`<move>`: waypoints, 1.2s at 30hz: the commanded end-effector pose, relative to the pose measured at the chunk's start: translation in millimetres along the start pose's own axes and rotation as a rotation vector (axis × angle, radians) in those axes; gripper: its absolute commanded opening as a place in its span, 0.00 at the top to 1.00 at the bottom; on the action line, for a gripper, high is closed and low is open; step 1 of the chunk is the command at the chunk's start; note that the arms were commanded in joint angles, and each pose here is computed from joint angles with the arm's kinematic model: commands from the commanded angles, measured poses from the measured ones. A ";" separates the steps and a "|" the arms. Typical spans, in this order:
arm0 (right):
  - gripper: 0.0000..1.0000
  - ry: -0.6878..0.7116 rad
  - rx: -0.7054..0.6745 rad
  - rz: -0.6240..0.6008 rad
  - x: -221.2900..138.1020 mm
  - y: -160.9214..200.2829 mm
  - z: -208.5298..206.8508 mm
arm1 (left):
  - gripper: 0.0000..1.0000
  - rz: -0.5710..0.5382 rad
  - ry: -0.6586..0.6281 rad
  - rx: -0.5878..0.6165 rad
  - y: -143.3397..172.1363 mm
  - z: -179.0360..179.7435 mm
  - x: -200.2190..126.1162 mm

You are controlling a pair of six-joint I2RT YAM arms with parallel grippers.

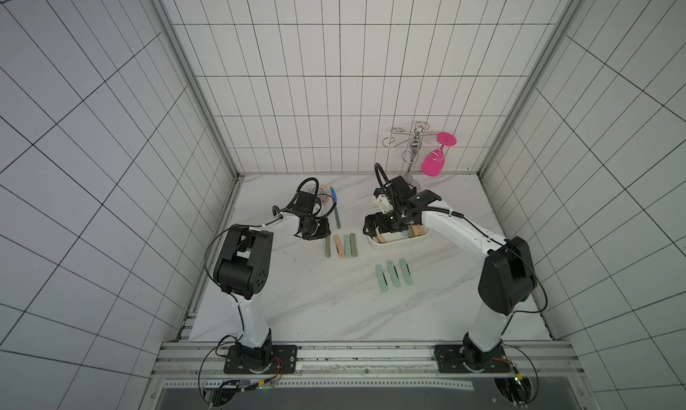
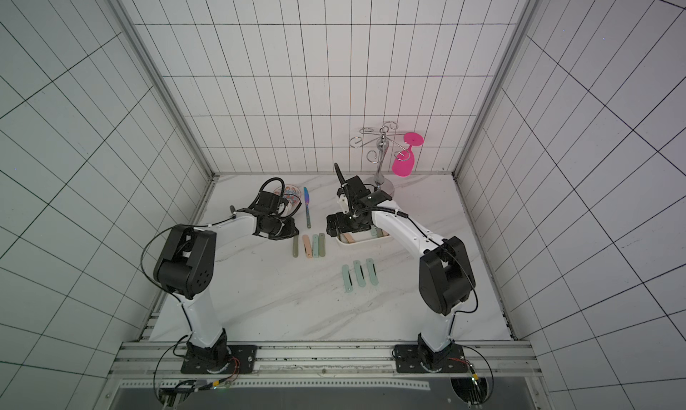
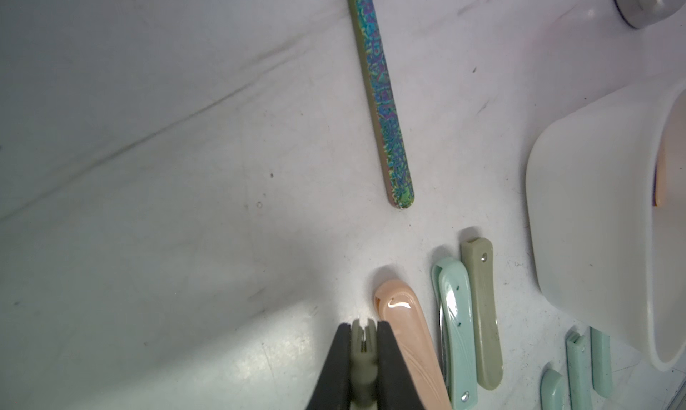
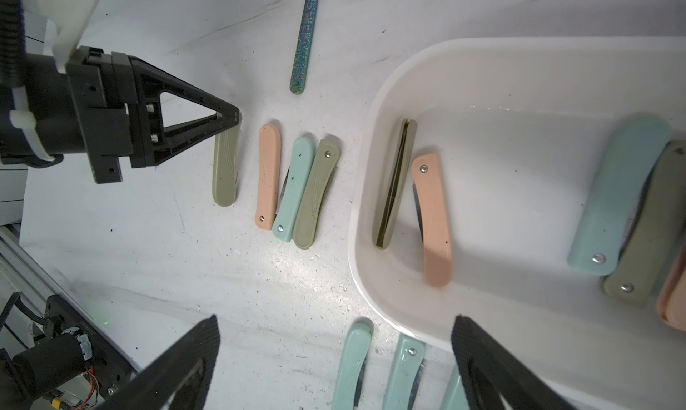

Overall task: Take the fruit knife out of the storage box
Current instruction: Place the fruit knife at the center of the board.

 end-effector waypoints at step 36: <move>0.01 0.064 0.023 -0.023 1.5 -27.4 -14.7 | 0.67 -0.065 -0.156 -0.056 11.3 9.5 -21.5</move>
Point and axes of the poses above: each gripper's point midway between its finger pads, its own x axis out along the fingers, its own z axis along the line the jaws close on, y = z × x, the point moved 8 cm from there along -x, back along the fingers, and after that the axes turned 10 degrees about x, right-handed, at the moved point
